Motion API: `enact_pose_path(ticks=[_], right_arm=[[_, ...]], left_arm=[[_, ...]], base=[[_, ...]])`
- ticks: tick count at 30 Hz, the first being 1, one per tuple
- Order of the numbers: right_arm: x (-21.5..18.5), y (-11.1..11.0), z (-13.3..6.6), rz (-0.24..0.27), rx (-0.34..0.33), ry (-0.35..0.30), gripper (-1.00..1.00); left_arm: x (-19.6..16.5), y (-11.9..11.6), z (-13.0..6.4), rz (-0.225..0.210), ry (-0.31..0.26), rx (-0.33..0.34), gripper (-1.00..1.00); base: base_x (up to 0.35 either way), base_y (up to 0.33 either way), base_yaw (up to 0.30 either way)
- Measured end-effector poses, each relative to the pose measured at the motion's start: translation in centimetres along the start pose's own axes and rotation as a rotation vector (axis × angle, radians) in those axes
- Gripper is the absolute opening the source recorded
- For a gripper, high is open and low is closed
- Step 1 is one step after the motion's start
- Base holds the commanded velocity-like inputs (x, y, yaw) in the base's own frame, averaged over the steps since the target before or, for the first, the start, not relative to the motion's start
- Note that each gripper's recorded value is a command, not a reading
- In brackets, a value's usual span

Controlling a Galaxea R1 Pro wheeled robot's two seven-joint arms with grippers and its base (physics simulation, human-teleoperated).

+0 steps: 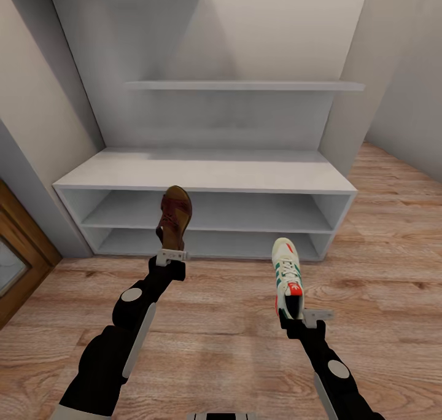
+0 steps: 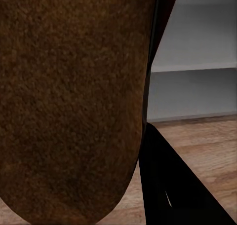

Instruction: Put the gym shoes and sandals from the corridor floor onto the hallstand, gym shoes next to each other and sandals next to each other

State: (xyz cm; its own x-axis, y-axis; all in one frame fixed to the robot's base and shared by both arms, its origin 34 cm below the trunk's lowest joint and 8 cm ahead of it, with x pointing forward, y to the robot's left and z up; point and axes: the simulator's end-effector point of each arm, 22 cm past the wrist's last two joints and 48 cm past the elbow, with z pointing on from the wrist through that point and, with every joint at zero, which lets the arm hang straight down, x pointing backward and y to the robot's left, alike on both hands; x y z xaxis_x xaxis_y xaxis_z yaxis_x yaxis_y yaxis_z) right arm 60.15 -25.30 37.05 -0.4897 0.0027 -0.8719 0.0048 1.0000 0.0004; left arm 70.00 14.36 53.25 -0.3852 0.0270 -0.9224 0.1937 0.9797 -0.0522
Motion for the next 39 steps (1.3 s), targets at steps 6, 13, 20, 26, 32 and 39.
enact_pose_path(ticks=[6,13,20,26,32,39], right_arm=[[0.1,-0.1,0.0,-0.001,0.001,0.002,-1.00],[-0.1,-0.2,0.0,0.001,0.002,0.007,-1.00],[1.5,-4.8,-0.4,0.067,0.091,0.109,-1.00],[6.1,-22.4,-6.2,0.393,0.464,0.177,-1.00],[8.7,-37.4,-16.2,0.537,0.780,0.187,-1.00],[3.0,-54.7,-32.3,0.620,1.082,0.210,-1.00]], left_arm=[[0.0,0.0,0.0,0.000,0.000,0.000,-1.00],[2.3,-0.3,-0.1,-0.006,0.107,0.003,-1.00],[11.9,0.0,-0.2,-0.009,0.357,-0.005,-1.00],[20.9,2.5,-1.4,-0.036,0.534,-0.049,-1.00],[21.5,3.8,-1.6,-0.054,0.538,-0.074,-1.00],[21.4,4.0,-1.5,-0.056,0.538,-0.078,-1.00]], base=[[0.000,0.000,0.000],[0.000,0.000,0.000],[0.000,0.000,0.000],[0.000,0.000,0.000],[0.000,0.000,0.000],[0.000,0.000,0.000]])
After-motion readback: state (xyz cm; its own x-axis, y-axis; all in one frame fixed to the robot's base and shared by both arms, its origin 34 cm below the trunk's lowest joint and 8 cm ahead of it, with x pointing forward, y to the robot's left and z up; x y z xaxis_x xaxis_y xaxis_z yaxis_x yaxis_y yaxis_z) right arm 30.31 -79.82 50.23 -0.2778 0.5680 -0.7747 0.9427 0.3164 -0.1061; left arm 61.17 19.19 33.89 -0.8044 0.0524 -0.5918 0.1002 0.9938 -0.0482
